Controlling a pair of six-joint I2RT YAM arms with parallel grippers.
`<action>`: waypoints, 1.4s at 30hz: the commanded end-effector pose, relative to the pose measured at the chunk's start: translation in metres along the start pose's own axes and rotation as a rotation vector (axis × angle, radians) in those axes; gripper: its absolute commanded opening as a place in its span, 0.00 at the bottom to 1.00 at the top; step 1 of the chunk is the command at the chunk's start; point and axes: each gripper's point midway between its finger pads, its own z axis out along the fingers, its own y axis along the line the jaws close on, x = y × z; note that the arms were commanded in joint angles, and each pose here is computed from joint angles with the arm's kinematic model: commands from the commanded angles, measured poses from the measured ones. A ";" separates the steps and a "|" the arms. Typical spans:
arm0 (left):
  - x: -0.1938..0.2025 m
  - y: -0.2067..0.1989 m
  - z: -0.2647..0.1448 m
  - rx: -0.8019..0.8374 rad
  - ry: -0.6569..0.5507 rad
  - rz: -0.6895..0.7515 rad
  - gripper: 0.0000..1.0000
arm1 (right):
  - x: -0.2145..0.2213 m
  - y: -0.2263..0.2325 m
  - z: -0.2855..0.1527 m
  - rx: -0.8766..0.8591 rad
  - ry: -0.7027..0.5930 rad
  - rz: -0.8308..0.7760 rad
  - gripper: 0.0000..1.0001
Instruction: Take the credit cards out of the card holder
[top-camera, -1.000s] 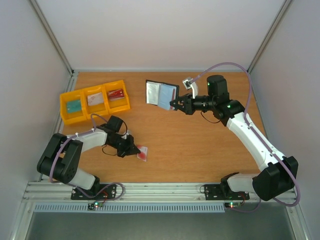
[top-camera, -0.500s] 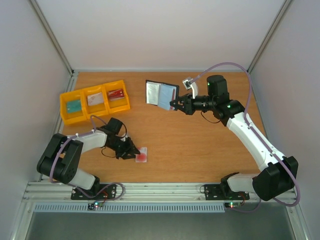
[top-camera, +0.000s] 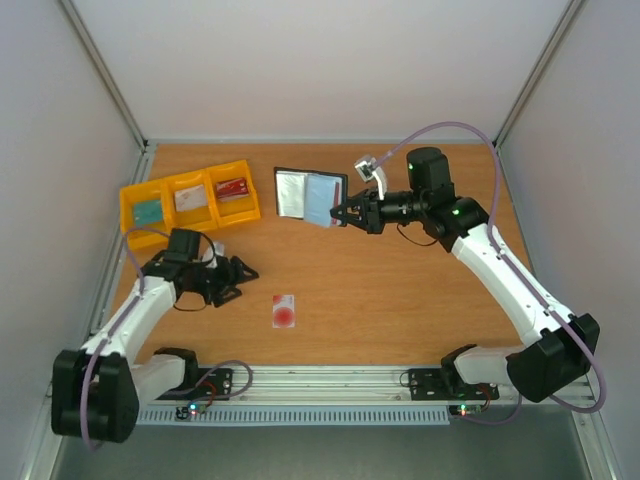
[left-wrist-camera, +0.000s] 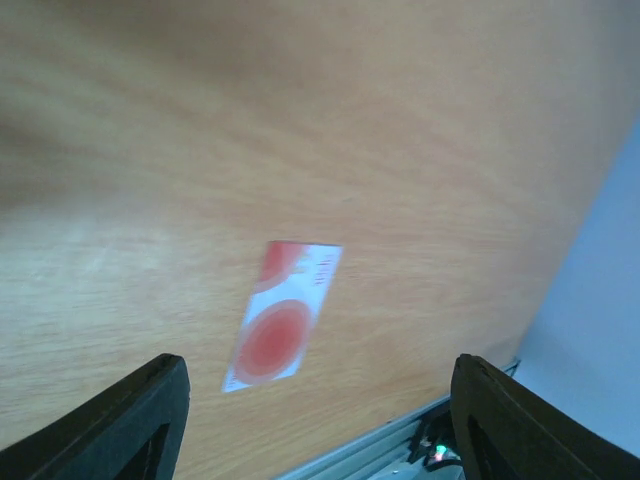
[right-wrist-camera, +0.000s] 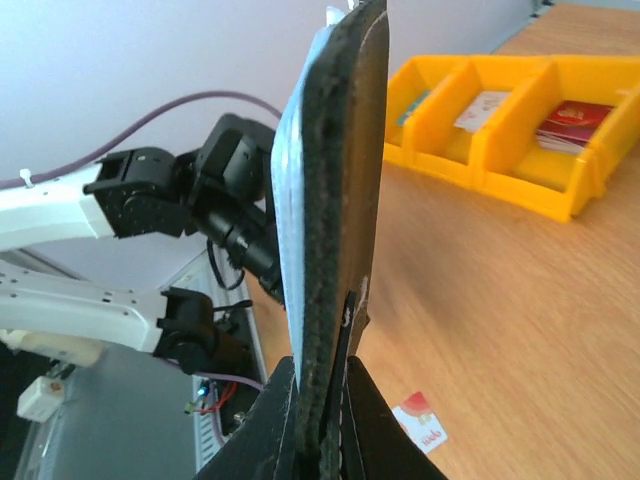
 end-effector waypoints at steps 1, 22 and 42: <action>-0.004 -0.070 -0.050 0.177 -0.053 0.306 0.72 | -0.016 0.041 -0.004 -0.102 -0.005 -0.082 0.01; 0.100 -0.221 -0.162 0.826 -0.301 1.349 0.99 | 0.015 0.114 0.019 -0.262 0.164 -0.266 0.01; 0.045 -0.210 -0.144 0.565 -0.500 1.135 0.42 | 0.018 0.096 0.028 -0.170 0.205 -0.248 0.01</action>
